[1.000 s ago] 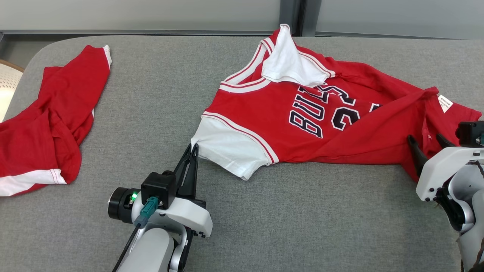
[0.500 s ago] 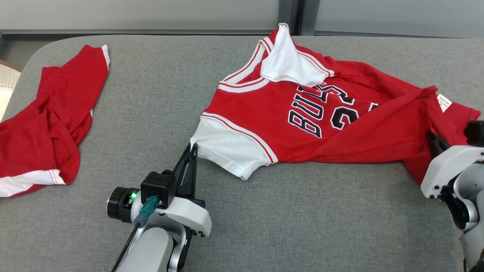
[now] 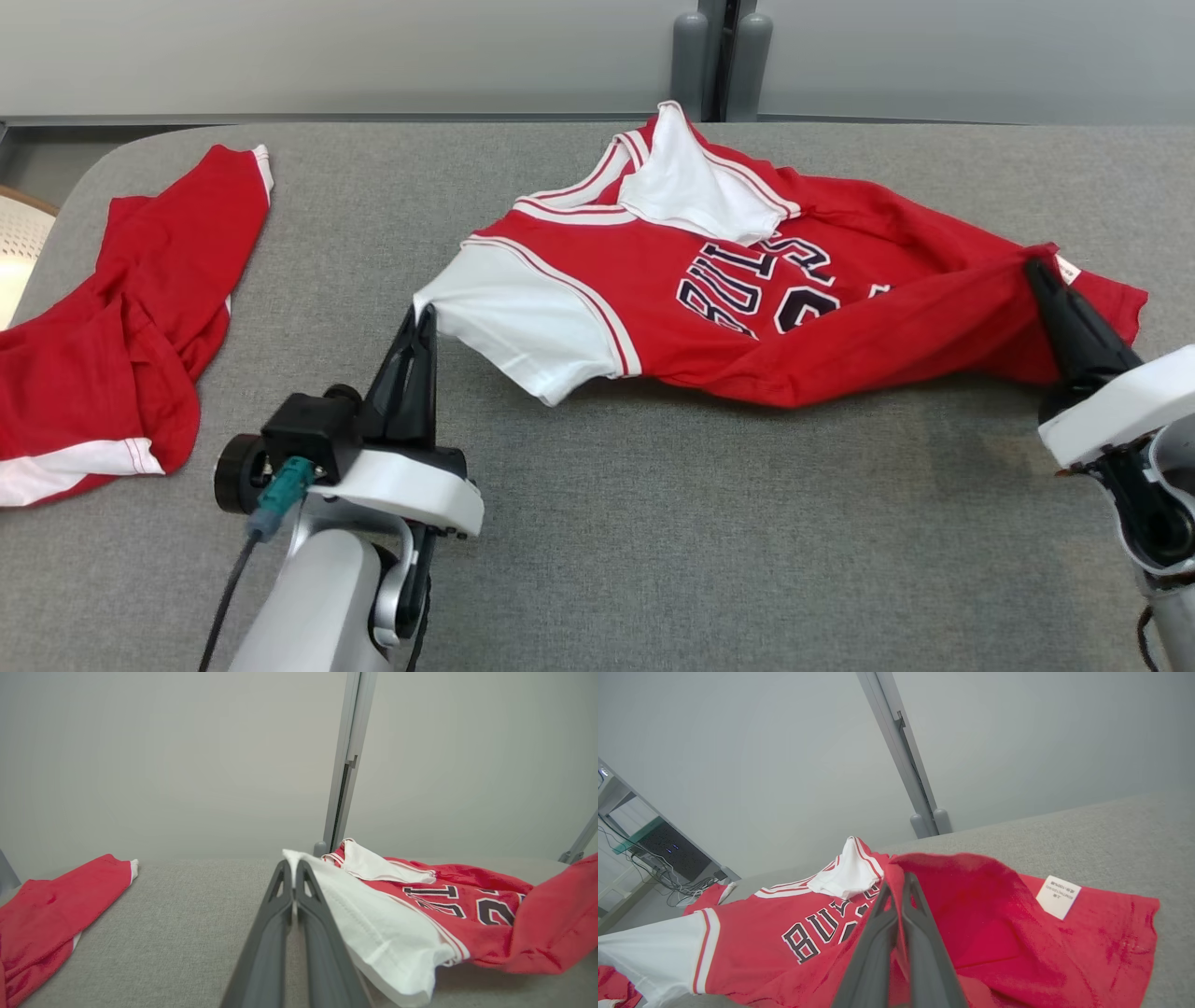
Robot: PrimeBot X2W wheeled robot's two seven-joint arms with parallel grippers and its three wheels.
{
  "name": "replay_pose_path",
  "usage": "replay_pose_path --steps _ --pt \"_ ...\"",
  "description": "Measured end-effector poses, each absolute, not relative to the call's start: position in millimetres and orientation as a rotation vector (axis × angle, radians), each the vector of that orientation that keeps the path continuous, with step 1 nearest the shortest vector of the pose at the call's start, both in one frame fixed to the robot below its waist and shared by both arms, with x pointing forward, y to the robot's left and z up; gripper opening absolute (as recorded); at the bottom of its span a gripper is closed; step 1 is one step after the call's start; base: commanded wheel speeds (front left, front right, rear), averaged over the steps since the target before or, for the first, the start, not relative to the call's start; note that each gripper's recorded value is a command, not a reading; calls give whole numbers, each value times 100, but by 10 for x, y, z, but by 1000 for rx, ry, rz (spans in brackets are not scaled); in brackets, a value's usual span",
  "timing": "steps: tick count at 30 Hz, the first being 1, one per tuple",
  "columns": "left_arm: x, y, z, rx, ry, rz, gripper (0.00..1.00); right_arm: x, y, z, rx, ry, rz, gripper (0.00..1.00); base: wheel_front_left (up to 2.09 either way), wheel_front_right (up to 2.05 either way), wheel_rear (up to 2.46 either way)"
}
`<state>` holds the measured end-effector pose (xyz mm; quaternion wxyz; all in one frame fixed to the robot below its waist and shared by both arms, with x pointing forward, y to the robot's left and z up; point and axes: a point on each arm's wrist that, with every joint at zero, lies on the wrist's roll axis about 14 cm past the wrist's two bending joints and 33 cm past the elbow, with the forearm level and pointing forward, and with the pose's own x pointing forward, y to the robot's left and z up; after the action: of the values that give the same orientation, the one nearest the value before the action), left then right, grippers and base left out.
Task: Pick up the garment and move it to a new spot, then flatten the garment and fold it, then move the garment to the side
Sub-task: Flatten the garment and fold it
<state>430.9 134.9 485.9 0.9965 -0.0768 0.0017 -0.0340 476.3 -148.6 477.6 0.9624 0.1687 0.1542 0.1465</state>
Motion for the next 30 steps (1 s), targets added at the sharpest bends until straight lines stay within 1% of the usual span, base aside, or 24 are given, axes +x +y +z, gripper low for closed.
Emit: replay_pose_path --steps 4,8,9,14,19,22,25,30 --pt "4392 1456 5182 -225 -89 -56 0 4749 -1487 5232 413 180 355 0 0 0 0" --pt "4464 1544 5638 -317 -216 -64 0 4703 -1508 5681 478 41 392 0 0 0 0" --pt "4474 1588 5900 -376 -286 -72 0 4667 -1509 5950 472 -40 417 0 0 0 0" --pt "4418 1572 6731 -463 -489 -139 0 4540 -1546 6635 415 -250 464 0 0 0 0" --pt "4155 1581 7546 -554 -676 -203 0 4348 -1611 7292 356 -448 488 0 0 0 0" --pt "3956 1665 7892 -615 -761 -202 0 4225 -1622 7536 343 -508 500 0 0 0 0" --pt "3804 1724 8084 -624 -811 -187 0 4133 -1622 7676 325 -535 509 0 0 0 0" --pt "3804 1723 8142 -598 -792 -183 0 4173 -1673 7632 279 -507 483 0 0 0 0"
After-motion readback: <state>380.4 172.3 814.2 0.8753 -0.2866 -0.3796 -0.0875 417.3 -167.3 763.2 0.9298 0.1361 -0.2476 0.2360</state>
